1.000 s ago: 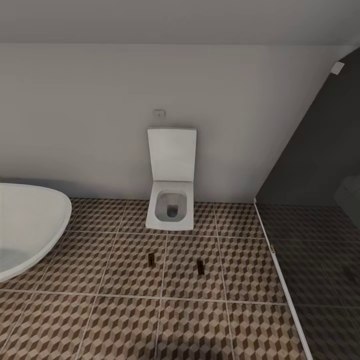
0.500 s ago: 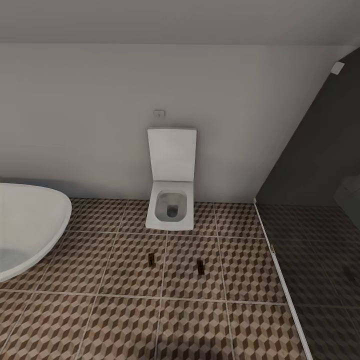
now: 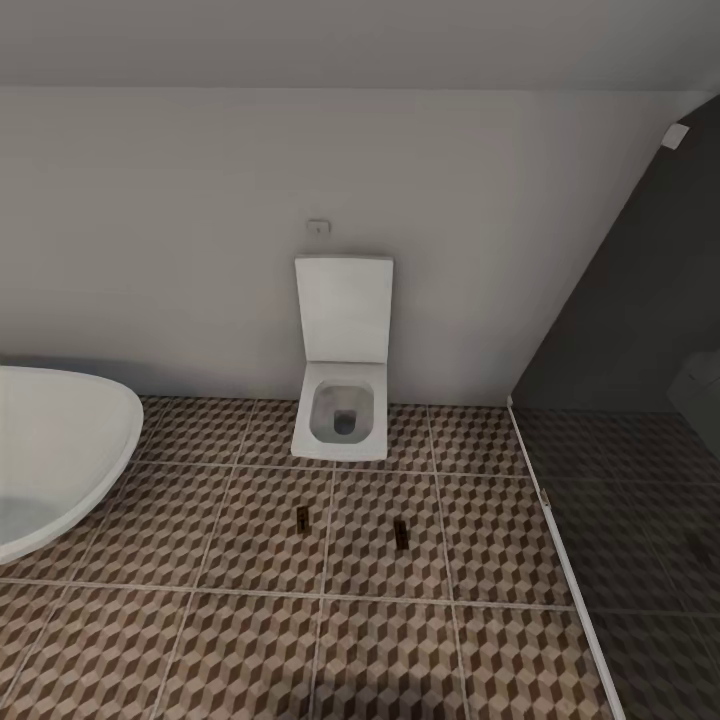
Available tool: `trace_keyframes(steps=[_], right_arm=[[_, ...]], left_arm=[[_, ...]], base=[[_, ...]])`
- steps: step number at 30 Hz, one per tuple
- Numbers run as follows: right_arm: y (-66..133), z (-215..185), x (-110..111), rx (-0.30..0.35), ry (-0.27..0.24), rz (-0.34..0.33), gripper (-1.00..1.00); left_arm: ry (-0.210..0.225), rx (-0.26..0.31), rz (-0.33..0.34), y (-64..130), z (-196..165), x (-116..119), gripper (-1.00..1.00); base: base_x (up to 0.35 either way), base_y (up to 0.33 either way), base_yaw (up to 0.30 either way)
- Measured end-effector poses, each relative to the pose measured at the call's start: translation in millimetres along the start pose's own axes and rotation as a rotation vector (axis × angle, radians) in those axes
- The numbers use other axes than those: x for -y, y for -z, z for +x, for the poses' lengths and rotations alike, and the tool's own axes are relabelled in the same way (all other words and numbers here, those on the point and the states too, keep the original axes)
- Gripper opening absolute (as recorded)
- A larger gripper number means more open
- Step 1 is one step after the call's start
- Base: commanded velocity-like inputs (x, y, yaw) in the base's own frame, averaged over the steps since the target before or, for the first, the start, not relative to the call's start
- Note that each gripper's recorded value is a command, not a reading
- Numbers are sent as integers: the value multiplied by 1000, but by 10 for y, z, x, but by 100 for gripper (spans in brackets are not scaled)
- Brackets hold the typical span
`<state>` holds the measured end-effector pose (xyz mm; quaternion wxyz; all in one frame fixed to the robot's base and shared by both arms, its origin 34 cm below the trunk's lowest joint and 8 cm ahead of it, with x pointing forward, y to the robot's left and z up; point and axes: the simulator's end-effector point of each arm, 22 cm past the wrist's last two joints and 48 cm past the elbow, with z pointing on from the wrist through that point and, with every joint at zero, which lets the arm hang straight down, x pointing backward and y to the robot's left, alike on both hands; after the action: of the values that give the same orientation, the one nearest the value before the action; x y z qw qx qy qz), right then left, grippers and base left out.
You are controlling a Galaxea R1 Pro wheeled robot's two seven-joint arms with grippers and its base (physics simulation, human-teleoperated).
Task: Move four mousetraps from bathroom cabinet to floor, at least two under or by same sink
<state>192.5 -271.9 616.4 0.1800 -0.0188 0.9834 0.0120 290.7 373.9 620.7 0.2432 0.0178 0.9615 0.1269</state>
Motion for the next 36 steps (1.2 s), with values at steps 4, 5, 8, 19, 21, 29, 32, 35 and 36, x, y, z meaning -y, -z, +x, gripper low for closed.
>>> trace_keyframes(steps=[4,5,8,19,21,29,32,35,36], right_arm=[[0,1,0,0,0,0,100],[0,1,0,0,0,0,100],[1,2,0,0,0,0,100],[0,0,0,0,0,0,100],[0,0,0,0,0,0,100],[1,2,0,0,0,0,100],[1,2,0,0,0,0,100],[0,0,0,0,0,0,100],[0,1,0,0,0,0,100]], left_arm=[[0,0,0,0,0,-1,100],[0,0,0,0,0,1,100],[0,0,0,0,0,0,100],[0,0,0,0,0,1,100],[0,0,0,0,0,0,100],[0,0,0,0,0,-1,100],[0,0,0,0,0,-1,100],[0,0,0,0,0,-1,100],[0,0,0,0,0,-1,100]], base=[[0,0,0],[0,0,0],[0,0,0],[0,0,0],[0,0,0],[0,0,0],[0,0,0],[0,0,0],[0,0,0]])
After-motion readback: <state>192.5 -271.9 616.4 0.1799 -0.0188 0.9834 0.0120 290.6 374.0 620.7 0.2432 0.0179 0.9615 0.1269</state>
